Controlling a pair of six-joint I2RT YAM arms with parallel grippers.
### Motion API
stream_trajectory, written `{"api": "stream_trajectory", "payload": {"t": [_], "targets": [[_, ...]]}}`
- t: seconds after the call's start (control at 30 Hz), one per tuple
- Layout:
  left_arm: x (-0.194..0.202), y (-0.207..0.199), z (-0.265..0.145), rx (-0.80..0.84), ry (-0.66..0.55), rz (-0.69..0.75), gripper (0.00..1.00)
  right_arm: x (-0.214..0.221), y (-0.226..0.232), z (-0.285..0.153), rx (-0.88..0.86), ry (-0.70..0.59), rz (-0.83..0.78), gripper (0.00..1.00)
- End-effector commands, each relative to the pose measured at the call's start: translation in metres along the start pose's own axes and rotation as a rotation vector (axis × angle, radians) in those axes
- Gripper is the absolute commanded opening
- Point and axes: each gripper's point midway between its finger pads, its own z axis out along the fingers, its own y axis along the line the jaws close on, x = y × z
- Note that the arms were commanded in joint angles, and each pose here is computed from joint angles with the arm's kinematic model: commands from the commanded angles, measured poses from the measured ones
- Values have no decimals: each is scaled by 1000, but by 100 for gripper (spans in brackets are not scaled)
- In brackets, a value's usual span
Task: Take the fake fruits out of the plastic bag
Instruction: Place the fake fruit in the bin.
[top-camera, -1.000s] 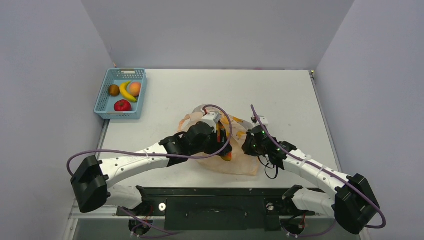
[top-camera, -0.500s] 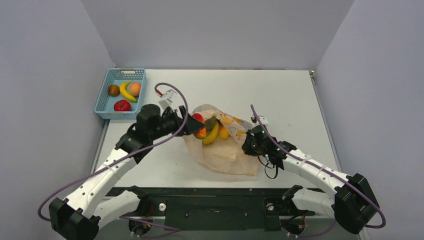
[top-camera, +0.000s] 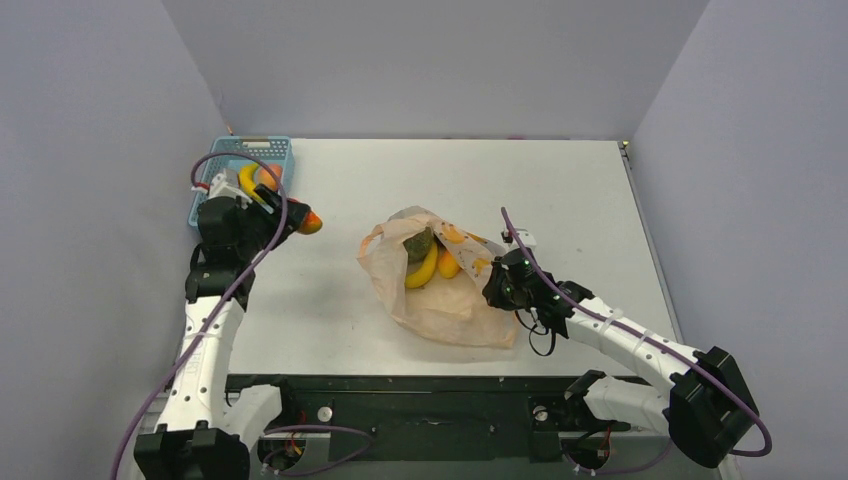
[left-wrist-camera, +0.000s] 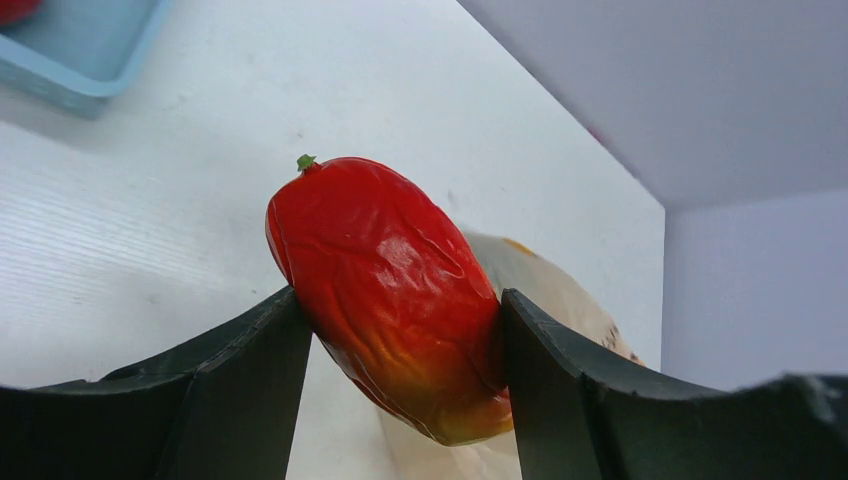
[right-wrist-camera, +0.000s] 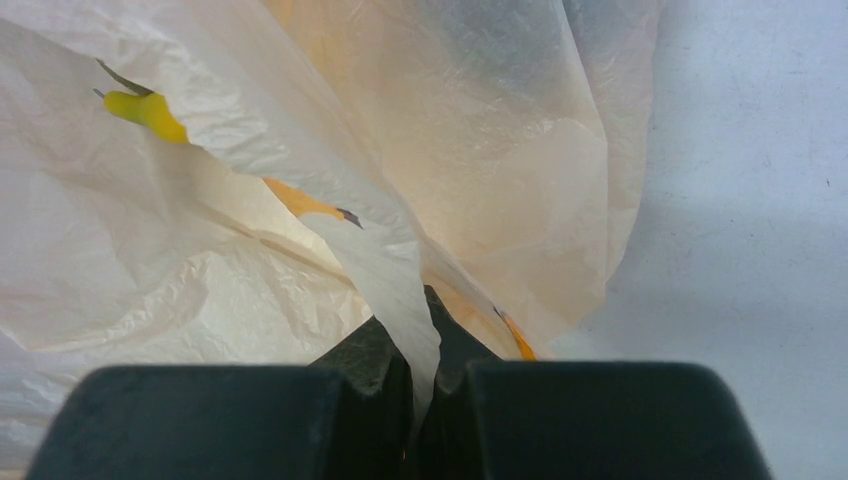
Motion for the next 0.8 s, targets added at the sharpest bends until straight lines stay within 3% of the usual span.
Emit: {"api": "stream_trajectory", "payload": {"t": [0.0,0.23,0.37,0.6,0.77], "targets": [[-46,40,8,-102,-157,-162,8,-23,15,-3,-38,-60,-8,0],[-95,106,31,-250,-323,-282,8,-21,13,-1,-41,-47,-26,0],[-115,130,58,-292,-356,-284,8,-22,12,-2,-40,-50,-27,0],[-151,153,103,-355,-356,-158,7,-22,11,-2,-26,-34,-27,0],[-147,184,136,-433,-246,-36,8,-21,11,0,-17,-20,-13,0]]}}
